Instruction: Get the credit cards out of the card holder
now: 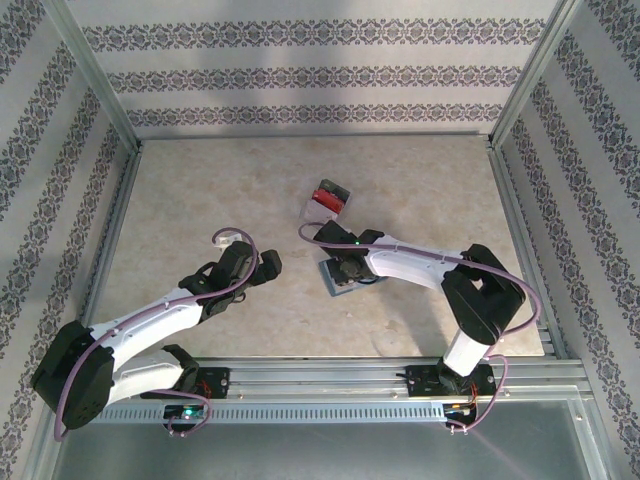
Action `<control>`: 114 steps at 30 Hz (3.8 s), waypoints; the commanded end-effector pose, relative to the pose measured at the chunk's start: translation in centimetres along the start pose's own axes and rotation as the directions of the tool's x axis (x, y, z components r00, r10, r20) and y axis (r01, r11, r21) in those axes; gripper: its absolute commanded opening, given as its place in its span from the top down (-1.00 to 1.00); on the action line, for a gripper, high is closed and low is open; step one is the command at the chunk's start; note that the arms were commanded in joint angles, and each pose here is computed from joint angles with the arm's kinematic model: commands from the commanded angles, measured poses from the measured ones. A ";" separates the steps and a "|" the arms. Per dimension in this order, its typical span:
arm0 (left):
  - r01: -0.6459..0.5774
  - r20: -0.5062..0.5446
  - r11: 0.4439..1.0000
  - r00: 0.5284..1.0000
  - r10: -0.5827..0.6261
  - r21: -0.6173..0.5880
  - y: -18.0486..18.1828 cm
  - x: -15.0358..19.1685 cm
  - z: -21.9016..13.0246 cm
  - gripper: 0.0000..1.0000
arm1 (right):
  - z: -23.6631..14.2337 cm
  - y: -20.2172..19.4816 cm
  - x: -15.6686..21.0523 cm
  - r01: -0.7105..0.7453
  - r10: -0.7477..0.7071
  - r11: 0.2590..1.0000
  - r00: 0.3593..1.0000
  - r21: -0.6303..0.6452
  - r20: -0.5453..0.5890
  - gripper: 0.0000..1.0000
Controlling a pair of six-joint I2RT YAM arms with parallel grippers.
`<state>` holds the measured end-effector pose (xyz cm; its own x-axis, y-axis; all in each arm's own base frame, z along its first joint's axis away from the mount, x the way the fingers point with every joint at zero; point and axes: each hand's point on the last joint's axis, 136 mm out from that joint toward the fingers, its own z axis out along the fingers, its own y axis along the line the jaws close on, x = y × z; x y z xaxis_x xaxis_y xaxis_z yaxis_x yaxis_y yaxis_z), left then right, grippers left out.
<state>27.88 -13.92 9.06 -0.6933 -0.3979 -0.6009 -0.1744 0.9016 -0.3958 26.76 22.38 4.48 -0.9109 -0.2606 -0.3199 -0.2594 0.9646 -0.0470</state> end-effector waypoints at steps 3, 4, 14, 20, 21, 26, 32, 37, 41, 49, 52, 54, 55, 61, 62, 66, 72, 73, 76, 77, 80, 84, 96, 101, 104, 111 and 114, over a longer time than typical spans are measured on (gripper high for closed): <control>-0.006 0.012 1.000 1.000 0.005 0.002 -0.4 -1.0 -0.6 -0.99 | -0.5 -2.8 0.4 -0.009 0.008 0.997 1.000 0.080 0.004 0.31; -0.006 0.013 1.000 1.000 0.006 0.004 -0.4 -1.1 -0.6 -0.99 | -0.5 -3.1 0.4 -0.013 0.013 0.996 1.000 0.085 0.004 0.30; -0.079 -0.014 0.996 0.997 0.079 0.037 -2.1 -1.5 -0.9 -0.99 | 0.2 -5.5 1.0 -0.054 0.056 0.994 0.998 0.099 -0.012 0.30; -0.136 -0.040 0.988 0.989 0.139 0.077 -4.4 -0.9 -0.4 -0.99 | 0.6 -6.6 1.0 -0.082 0.084 0.992 0.996 0.097 -0.022 0.28; -0.141 -0.045 0.986 0.988 0.145 0.086 -4.7 -0.7 -0.3 -0.99 | 0.6 -6.9 0.9 -0.089 0.091 0.991 0.996 0.096 -0.021 0.27; -0.145 -0.062 0.984 0.986 0.152 0.103 -5.4 -0.1 0.4 -0.99 | 0.8 -7.6 0.1 -0.113 0.114 0.990 0.993 0.081 -0.013 0.24; -0.141 -0.054 0.984 0.988 0.147 0.106 -5.5 -0.3 0.4 -0.99 | 2.4 -6.9 0.2 -0.134 0.134 0.991 0.990 0.019 -0.046 0.27; -0.150 -0.049 0.982 0.986 0.156 0.115 -5.9 -0.6 0.4 -0.99 | 3.4 -5.2 1.3 -0.155 0.148 0.986 0.984 -0.061 -0.096 0.34; -0.156 -0.057 0.980 0.985 0.164 0.125 -6.4 -0.6 0.7 -0.99 | 3.6 -3.8 2.3 -0.166 0.152 0.980 0.980 -0.111 -0.127 0.34; -0.168 -0.072 0.974 0.981 0.180 0.154 -7.5 -0.5 1.2 -0.98 | 3.4 -0.7 3.8 -0.161 0.132 0.972 0.977 -0.171 -0.167 0.40; -0.168 -0.077 0.971 0.980 0.183 0.169 -8.0 -0.4 1.5 -0.97 | 3.2 -0.2 3.8 -0.163 0.137 0.973 0.978 -0.165 -0.159 0.42; -0.167 -0.083 0.969 0.979 0.185 0.183 -8.3 -0.3 1.6 -0.96 | 3.2 -1.4 3.6 -0.175 0.160 0.979 0.977 -0.108 -0.141 0.49; -0.168 -0.087 0.967 0.978 0.187 0.189 -8.5 -0.1 1.7 -0.95 | 3.3 -2.2 3.5 -0.179 0.168 0.981 0.977 -0.080 -0.134 0.51; -0.202 -0.111 0.954 0.967 0.230 0.221 -9.8 0.8 1.9 -0.86 | 2.0 -4.8 2.0 -0.184 0.182 0.983 0.981 -0.028 -0.068 0.60; -0.211 -0.114 0.952 0.964 0.241 0.222 -10.1 1.0 2.0 -0.86 | 1.6 -5.0 1.6 -0.184 0.183 0.982 0.982 -0.027 -0.055 0.59; -0.236 -0.151 0.946 0.950 0.272 0.221 -10.8 2.7 2.6 -0.58 | 0.3 -5.7 0.5 -0.198 0.197 0.979 0.980 -0.044 -0.019 0.56; -0.190 -0.260 0.955 0.933 0.248 0.228 -10.9 7.1 4.4 -0.03 | -1.5 -4.4 -0.3 -0.222 0.225 0.961 0.974 -0.167 -0.001 0.51; -0.181 -0.275 0.954 0.930 0.245 0.239 -11.1 7.7 4.6 0.02 | -1.7 -4.1 -0.4 -0.225 0.229 0.956 0.973 -0.189 -0.002 0.51; -0.190 -0.296 0.949 0.918 0.263 0.253 -11.9 8.9 5.3 0.12 | -2.4 -3.3 -0.6 -0.238 0.245 0.939 0.969 -0.248 -0.003 0.50; -0.197 -0.300 0.947 0.915 0.270 0.253 -12.1 9.1 5.5 0.15 | -2.6 -3.1 -0.7 -0.240 0.248 0.934 0.969 -0.264 -0.003 0.50; -0.202 -0.315 0.949 0.909 0.275 0.244 -12.0 9.6 6.2 0.27 | -3.1 -2.6 -0.8 -0.246 0.257 0.922 0.966 -0.300 -0.004 0.51; -0.214 -0.339 0.953 0.898 0.279 0.216 -11.3 10.2 6.9 0.40 | -3.6 -2.5 -0.7 -0.258 0.271 0.909 0.963 -0.327 -0.004 0.51; -0.250 -0.336 0.960 0.900 0.278 0.125 -8.9 8.0 8.2 0.49 | -4.0 1.2 -0.9 -0.281 0.295 0.820 0.954 -0.499 -0.053 0.52; -0.253 -0.327 0.957 0.901 0.287 0.142 -9.5 7.0 7.5 0.49 | -3.4 2.9 -0.9 -0.274 0.272 0.817 0.959 -0.508 -0.081 0.52; -0.233 -0.316 0.959 0.908 0.274 0.161 -9.9 6.6 6.5 0.48 | -2.8 3.7 -0.7 -0.272 0.258 0.818 0.961 -0.506 -0.100 0.52; -0.182 -0.295 0.973 0.931 0.216 0.140 -9.0 6.3 5.7 0.50 | -1.4 4.4 -0.7 -0.286 0.257 0.821 0.958 -0.495 -0.127 0.49; -0.156 -0.306 0.974 0.930 0.201 0.166 -9.3 6.9 6.0 0.53 | -0.9 4.6 -0.7 -0.283 0.248 0.826 0.959 -0.487 -0.136 0.49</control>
<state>29.22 -26.51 5.38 -0.8870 -0.1076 -0.4490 0.0889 0.9144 -0.3948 25.48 25.85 4.97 -0.9824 -0.0124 -0.1864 -0.1049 0.8622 0.4955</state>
